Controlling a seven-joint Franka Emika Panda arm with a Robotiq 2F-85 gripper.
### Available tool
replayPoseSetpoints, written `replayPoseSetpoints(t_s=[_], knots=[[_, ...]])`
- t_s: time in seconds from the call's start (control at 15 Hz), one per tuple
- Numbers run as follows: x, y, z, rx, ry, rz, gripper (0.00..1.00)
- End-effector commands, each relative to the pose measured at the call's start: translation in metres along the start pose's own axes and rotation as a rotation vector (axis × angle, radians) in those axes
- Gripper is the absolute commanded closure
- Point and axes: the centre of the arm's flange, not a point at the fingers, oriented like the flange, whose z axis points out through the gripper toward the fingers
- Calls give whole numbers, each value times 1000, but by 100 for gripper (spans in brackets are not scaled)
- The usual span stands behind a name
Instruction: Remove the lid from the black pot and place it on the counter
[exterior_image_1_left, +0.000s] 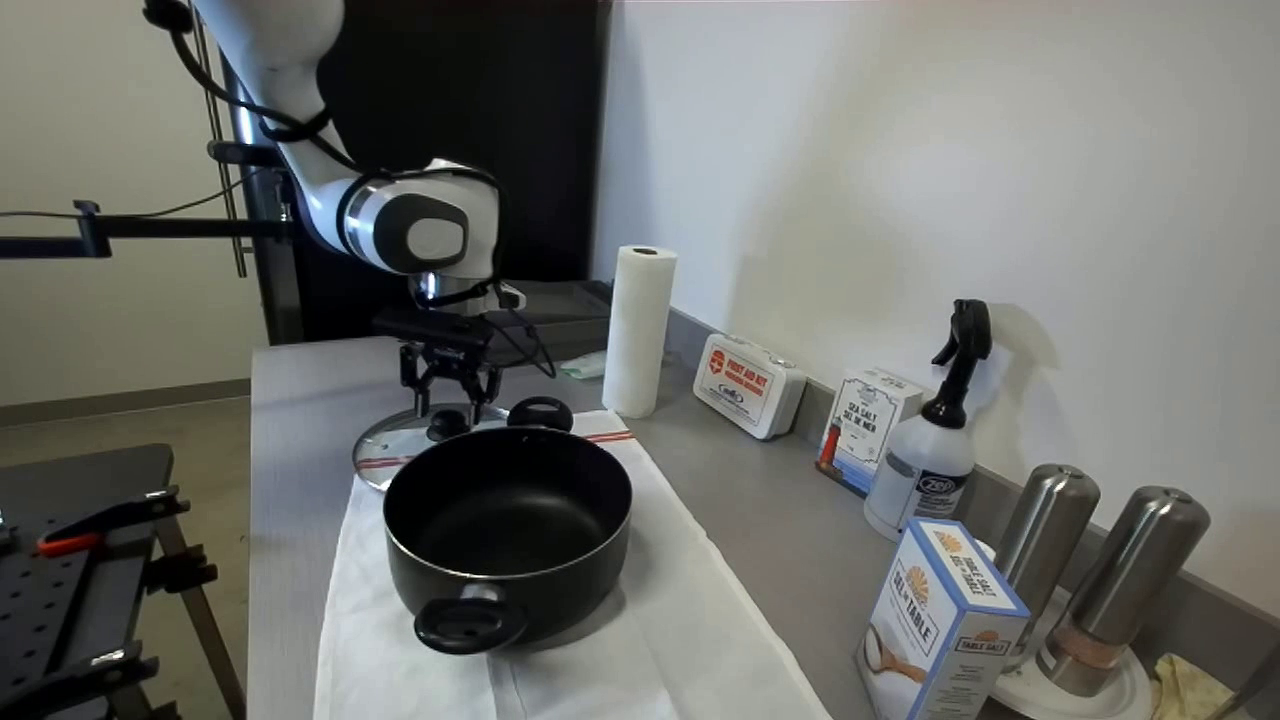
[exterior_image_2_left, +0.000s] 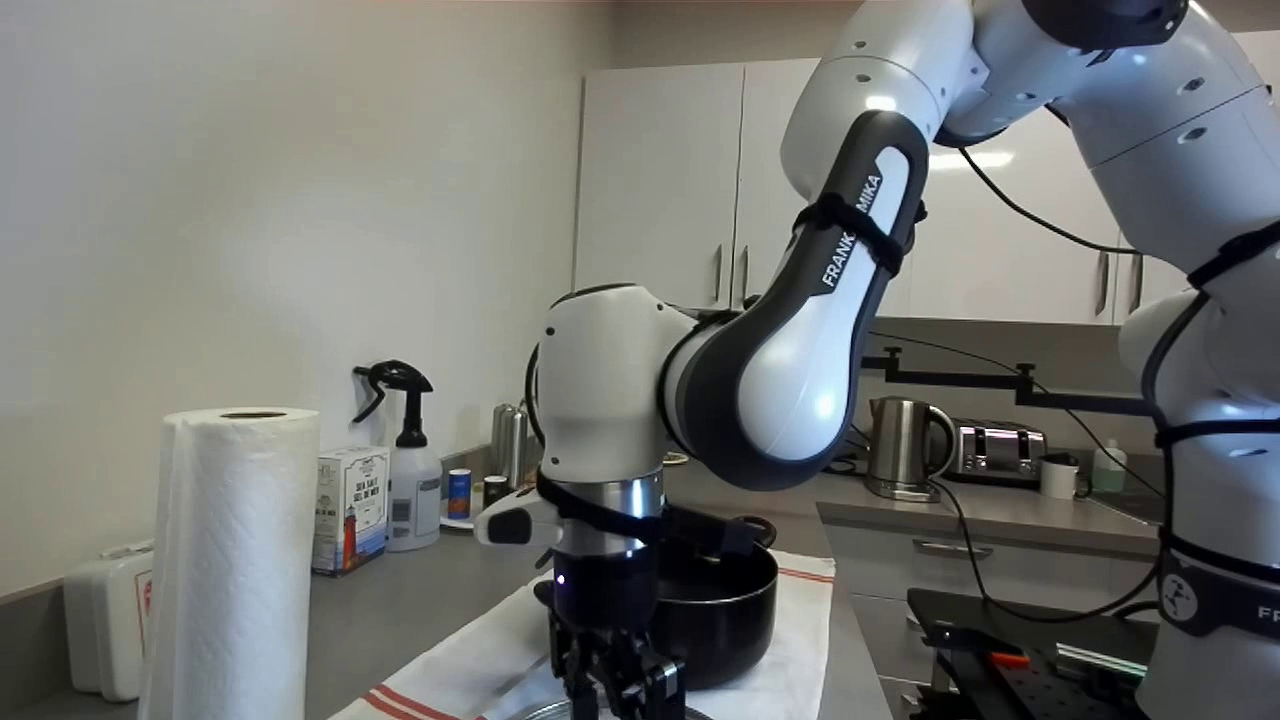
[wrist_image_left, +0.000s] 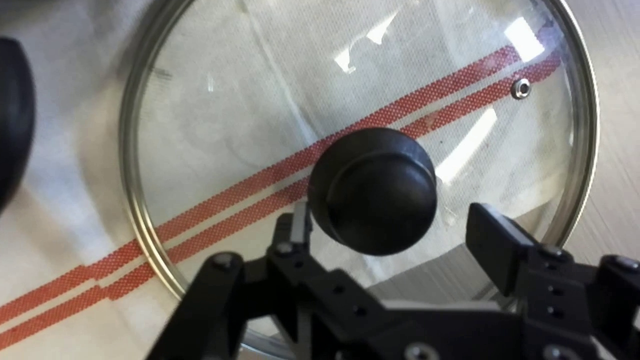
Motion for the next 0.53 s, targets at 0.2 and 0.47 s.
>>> replayPoseSetpoints(t_s=[0.2,0.47], knots=[[-4,-12,-41,-2,48,-50,0],[-11,-15,-68,-8,114,-56,0]])
